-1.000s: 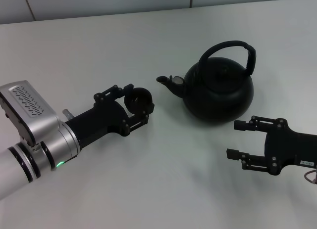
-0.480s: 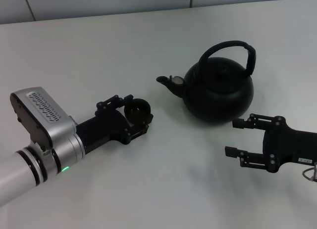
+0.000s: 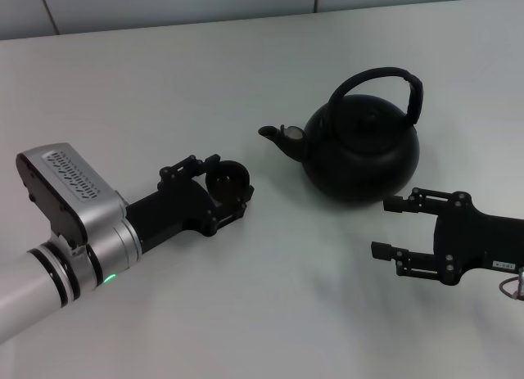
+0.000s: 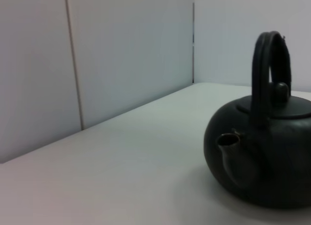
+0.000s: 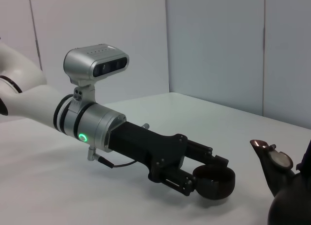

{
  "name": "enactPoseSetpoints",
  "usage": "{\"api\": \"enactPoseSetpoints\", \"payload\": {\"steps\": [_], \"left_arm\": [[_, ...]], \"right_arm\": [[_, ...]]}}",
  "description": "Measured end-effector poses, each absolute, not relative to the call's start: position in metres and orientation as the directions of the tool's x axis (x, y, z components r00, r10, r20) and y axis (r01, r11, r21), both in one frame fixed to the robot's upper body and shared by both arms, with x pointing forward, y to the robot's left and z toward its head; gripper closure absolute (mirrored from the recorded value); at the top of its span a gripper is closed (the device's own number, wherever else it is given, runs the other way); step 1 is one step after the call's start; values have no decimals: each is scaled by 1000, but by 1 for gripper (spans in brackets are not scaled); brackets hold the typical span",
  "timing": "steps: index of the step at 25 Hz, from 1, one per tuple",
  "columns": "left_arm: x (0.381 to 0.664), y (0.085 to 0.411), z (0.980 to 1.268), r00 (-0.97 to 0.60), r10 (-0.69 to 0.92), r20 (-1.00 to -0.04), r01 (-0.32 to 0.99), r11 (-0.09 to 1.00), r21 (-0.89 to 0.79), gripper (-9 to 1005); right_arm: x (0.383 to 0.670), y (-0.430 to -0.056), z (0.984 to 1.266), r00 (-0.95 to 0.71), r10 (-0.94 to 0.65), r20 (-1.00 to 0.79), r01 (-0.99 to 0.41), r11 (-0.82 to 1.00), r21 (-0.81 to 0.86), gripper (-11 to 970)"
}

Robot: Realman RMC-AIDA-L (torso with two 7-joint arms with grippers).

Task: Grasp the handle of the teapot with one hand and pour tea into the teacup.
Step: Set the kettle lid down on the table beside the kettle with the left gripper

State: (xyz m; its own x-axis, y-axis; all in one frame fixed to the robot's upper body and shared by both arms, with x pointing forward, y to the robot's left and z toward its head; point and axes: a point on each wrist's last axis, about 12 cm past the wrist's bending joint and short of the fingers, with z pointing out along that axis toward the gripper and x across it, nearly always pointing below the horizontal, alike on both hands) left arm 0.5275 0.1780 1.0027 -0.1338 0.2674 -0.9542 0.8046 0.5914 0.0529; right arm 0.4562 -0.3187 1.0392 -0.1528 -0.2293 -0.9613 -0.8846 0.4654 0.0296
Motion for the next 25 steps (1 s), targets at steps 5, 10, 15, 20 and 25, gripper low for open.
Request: {"api": "enactPoseSetpoints", "payload": {"steps": [5,10,15,20,25], "left_arm": [[528,178,1003,-138,264,-955,801,596,49,225],[528,178,1003,-141,261,-955,801,597,45,210],[525,180,1006,-121,220,-968,797,602,37,195],[522,188,1013,-86,150,-985,798,602,22,195],[513,214,1026,-44,8,-999,801,598,-31,195]], "right_arm": [[456,-319,1039,-155,-229,-961,-884,466,32,267],[456,-318,1039,-155,-230,-961,-886,463,32,268],[456,-318,1039,-157,-230,-960,-886,462,34,268],[455,-318,1038,-163,-223,-961,-884,465,42,269],[456,-318,1038,-163,-222,-961,-884,466,42,269]]}}
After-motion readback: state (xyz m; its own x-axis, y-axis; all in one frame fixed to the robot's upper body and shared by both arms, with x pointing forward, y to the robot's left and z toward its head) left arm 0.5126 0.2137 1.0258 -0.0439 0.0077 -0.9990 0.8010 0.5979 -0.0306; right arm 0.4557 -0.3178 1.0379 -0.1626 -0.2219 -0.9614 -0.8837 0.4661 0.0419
